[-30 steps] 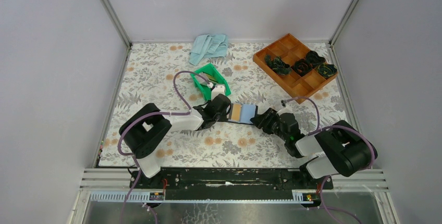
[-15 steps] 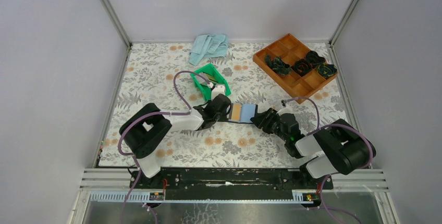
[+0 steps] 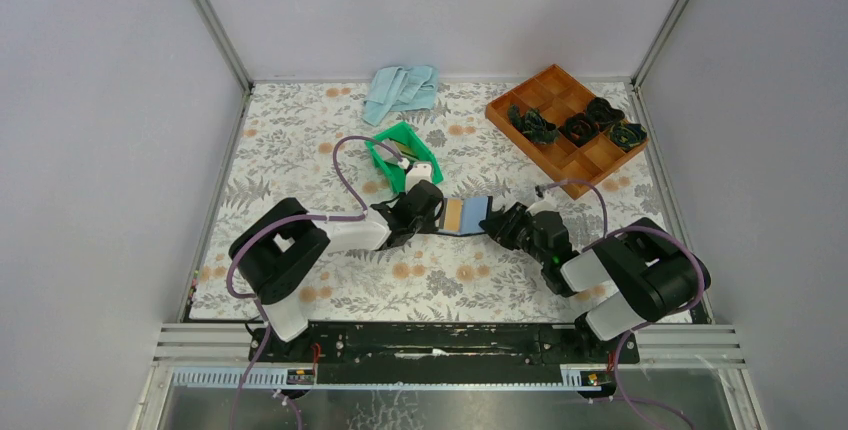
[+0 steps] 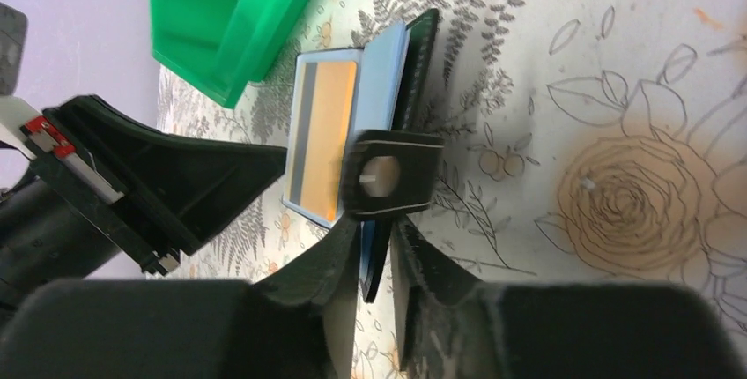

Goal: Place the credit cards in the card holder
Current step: Close the card holder at the center of the board.

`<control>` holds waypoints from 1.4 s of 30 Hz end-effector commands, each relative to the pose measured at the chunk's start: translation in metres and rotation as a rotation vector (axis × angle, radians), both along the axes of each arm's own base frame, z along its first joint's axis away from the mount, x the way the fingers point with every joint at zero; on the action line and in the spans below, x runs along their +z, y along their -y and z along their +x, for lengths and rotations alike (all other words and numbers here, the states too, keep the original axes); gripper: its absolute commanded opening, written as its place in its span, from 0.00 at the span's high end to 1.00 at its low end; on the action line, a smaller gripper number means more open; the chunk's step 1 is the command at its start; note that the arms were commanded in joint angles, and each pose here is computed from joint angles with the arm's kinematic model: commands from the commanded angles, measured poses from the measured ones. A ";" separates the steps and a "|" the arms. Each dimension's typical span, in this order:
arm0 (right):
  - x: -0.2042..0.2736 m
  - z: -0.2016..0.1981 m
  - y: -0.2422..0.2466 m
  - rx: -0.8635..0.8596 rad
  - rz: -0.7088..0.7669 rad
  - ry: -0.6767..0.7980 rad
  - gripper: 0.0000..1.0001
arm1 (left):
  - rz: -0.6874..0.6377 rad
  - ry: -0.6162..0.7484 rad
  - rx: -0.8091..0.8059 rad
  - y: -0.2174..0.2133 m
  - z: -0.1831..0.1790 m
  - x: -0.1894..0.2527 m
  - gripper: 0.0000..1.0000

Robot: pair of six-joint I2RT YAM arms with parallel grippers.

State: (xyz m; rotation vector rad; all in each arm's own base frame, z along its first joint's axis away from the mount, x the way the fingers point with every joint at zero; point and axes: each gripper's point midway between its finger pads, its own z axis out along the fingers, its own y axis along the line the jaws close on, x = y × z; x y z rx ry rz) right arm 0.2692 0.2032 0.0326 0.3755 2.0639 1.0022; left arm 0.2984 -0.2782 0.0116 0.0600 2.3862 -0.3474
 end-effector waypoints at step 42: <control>0.057 0.027 -0.013 -0.106 0.297 -0.002 1.00 | -0.628 -0.114 0.142 -0.024 -0.055 0.004 0.42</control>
